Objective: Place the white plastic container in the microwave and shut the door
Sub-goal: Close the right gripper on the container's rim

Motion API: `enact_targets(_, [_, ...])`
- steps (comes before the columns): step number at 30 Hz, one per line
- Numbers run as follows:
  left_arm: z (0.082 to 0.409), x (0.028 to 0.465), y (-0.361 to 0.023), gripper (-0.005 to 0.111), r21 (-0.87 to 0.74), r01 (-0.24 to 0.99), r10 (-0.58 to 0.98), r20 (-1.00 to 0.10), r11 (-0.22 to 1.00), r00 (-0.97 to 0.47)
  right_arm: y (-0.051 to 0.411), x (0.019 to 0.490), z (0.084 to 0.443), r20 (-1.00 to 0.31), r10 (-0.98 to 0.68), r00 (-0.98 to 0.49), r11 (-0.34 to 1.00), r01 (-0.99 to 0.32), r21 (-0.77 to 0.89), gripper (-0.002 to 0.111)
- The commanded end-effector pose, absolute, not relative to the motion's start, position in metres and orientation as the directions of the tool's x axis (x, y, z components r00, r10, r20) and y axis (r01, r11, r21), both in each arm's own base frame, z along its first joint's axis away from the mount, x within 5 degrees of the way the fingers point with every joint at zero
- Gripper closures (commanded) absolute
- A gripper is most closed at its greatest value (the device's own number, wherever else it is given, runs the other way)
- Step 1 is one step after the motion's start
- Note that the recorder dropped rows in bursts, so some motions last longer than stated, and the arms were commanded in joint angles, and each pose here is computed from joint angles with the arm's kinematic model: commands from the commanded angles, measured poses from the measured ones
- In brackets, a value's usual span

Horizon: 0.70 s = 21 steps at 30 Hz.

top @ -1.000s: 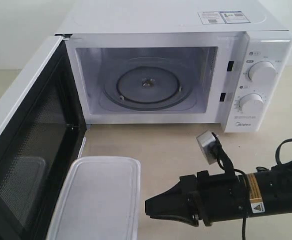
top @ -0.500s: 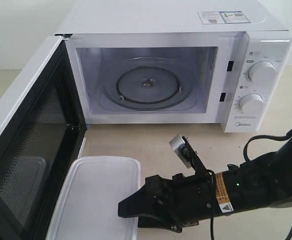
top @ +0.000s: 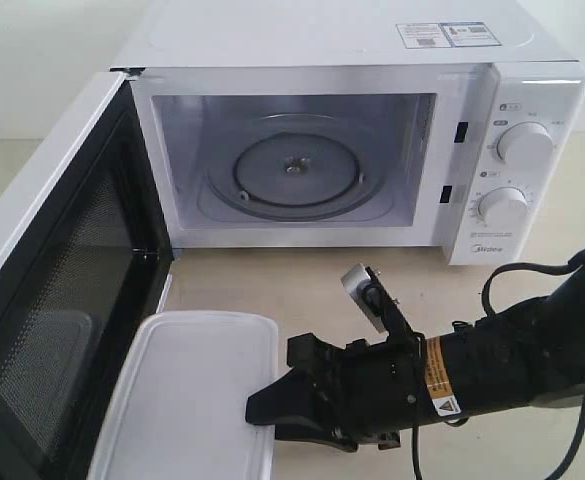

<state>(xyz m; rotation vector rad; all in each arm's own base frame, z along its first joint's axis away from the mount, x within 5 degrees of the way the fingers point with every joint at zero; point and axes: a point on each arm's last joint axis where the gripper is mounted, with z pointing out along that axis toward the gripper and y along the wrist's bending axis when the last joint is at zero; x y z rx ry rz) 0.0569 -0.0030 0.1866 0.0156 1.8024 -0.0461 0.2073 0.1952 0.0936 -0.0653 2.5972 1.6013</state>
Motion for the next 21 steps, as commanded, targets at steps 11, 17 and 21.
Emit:
enact_targets(11, [0.1858, 0.0566, -0.0029, 0.102, -0.024, 0.033, -0.016, -0.974, 0.999, -0.226, 0.1992, 0.2043, 0.0995, -0.122, -0.035, -0.992, 0.394, -0.126, 0.910, 0.108])
enact_targets(17, [0.1858, 0.0566, -0.0029, 0.102, -0.024, 0.033, -0.016, -0.974, 0.999, -0.226, 0.1990, 0.2050, 0.0995, -0.142, -0.035, -0.989, 0.399, -0.145, 0.905, 0.108])
enact_targets(21, [0.1858, 0.0566, -0.0029, 0.102, -0.024, 0.033, -0.016, -0.974, 0.999, -0.226, 0.1931, 0.2110, 0.1000, -0.149, -0.006, -0.989, 0.398, -0.140, 0.907, 0.108])
